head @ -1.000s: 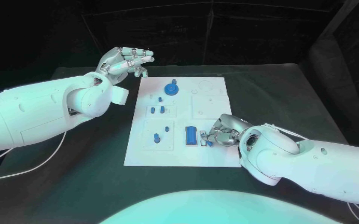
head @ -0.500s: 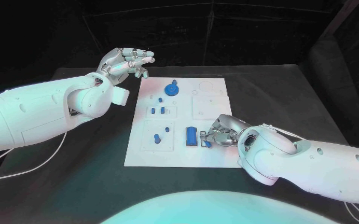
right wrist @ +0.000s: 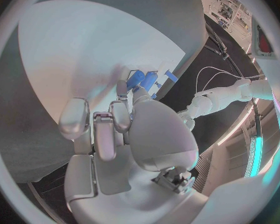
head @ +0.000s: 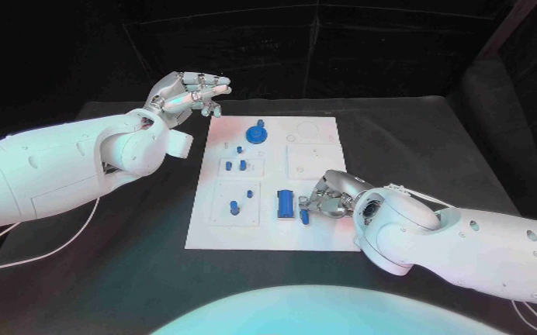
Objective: Assemble the parts on the task board
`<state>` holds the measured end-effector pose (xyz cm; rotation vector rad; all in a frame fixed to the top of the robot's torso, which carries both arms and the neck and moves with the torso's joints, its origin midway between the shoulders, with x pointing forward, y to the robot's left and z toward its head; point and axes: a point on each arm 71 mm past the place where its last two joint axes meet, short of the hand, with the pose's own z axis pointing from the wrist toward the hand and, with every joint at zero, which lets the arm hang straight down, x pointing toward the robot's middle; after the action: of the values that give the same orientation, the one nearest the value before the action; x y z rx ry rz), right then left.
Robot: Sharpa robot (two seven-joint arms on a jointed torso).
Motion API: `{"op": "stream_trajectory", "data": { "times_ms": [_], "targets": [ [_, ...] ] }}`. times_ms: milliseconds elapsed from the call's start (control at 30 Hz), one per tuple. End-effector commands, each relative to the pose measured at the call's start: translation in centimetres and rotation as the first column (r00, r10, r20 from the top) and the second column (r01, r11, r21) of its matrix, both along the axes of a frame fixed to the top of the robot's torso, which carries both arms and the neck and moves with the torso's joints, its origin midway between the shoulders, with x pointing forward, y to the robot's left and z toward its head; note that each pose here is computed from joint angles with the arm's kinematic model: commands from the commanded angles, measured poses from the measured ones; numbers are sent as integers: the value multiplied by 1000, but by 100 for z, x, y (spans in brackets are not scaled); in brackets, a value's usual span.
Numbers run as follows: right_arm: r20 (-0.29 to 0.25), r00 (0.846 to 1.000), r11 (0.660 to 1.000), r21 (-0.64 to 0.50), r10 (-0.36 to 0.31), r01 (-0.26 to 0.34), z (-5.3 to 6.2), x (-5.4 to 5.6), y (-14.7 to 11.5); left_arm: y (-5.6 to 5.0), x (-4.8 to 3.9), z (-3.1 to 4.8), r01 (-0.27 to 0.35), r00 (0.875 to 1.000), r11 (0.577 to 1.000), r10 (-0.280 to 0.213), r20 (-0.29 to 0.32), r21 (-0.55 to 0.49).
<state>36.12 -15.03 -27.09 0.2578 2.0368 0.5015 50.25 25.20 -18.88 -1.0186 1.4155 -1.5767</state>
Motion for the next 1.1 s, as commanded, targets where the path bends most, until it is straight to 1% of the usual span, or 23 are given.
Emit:
{"op": "stream_trajectory", "data": {
  "times_ms": [33,567,733,967,1033,1100],
  "targets": [
    [9,999,999,-22,32,-32,6,-6,32,-12,-4,12,12,1000,1000,-12,0,-8],
    [41,999,1000,-4,15,-15,21,18,45,-12,-9,13,13,1000,1000,-13,-2,-8],
    [83,997,999,37,6,-9,58,27,37,-10,-9,13,13,1000,1000,-13,-2,-8],
    [128,991,992,116,43,-58,109,19,14,-6,-10,12,13,1000,1000,-13,-3,-8],
    [132,990,989,127,55,-72,118,12,-2,-4,-10,12,12,1000,1000,-12,-3,-7],
    [120,990,987,127,81,-96,115,-4,-16,-3,-10,12,12,1000,1000,-12,-4,-7]
  ]
}}
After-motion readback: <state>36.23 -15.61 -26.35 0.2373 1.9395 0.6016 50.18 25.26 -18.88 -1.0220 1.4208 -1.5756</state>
